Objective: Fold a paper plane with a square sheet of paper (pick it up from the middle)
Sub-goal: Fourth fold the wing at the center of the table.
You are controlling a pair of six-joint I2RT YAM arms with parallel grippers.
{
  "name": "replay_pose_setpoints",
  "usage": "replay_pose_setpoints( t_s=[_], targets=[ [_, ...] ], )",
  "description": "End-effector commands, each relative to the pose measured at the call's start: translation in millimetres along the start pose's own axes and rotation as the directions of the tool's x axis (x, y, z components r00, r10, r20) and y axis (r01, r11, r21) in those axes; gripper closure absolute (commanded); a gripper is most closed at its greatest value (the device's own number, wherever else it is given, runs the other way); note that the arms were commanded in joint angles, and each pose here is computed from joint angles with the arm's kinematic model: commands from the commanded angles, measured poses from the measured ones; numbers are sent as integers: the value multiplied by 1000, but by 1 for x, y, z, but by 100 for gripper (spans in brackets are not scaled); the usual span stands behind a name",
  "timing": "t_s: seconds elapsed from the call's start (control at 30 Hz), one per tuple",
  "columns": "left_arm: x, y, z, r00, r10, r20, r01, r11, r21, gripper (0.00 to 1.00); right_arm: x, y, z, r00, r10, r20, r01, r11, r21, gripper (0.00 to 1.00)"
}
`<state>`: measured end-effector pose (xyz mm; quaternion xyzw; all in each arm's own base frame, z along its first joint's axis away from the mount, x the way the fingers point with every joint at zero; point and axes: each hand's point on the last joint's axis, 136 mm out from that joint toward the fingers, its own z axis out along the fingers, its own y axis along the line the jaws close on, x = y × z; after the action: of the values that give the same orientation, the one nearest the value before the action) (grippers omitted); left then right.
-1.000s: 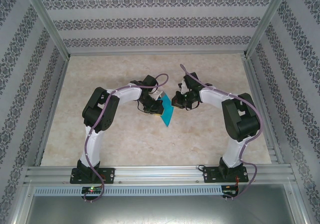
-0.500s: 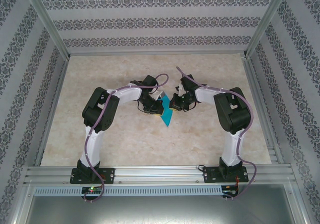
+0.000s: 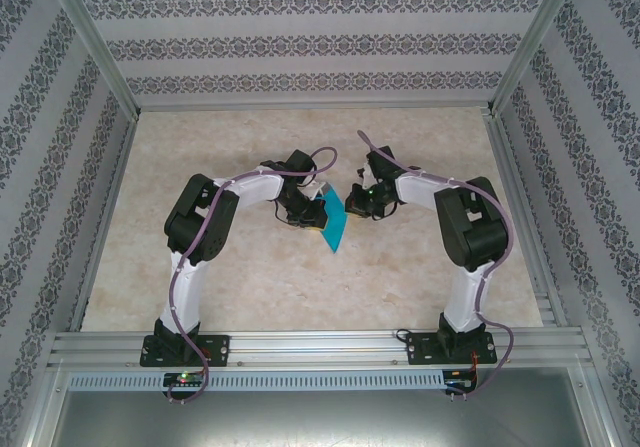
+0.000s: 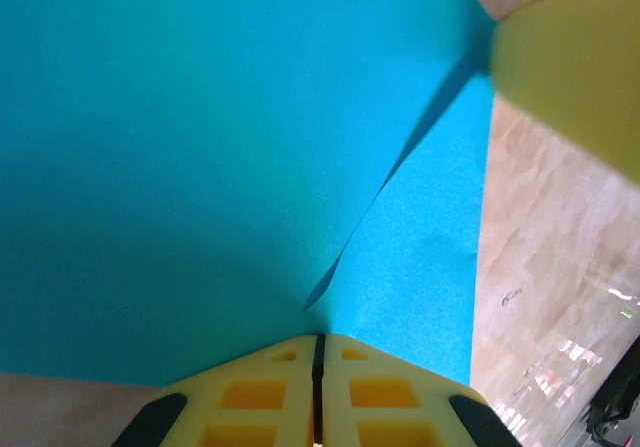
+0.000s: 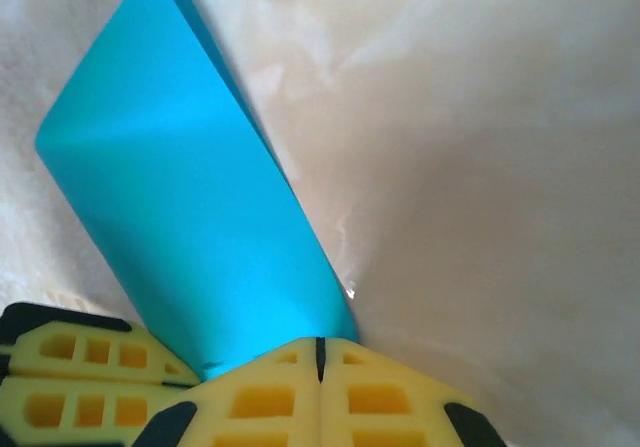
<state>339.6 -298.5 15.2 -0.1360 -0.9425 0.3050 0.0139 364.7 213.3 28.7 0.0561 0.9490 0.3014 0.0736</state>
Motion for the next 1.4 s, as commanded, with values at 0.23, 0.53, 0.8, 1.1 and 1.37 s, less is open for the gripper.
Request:
replay_pose_setpoints(
  t_s=[0.23, 0.53, 0.8, 1.1, 1.37],
  targets=[
    [54, 78, 32, 979, -117, -165, 70, 961, -269, 90, 54, 37, -4, 998, 23, -59, -33, 985, -171, 96],
    [54, 76, 30, 980, -113, -165, 66, 961, -267, 90, 79, 36, 13, 994, 23, -110, -40, 986, -160, 96],
    [53, 77, 30, 980, -112, -166, 65, 961, -268, 90, 90, 24, 18, 989, 11, -146, -27, 994, -107, 97],
    [54, 78, 32, 978, -114, -175, 63, 961, -270, 90, 105, 13, 19, 984, 10, -175, -21, 998, -65, 97],
    [55, 78, 33, 978, -110, -180, 59, 962, -267, 90, 120, 7, 12, 983, 9, -186, -17, 999, -41, 97]
  ],
)
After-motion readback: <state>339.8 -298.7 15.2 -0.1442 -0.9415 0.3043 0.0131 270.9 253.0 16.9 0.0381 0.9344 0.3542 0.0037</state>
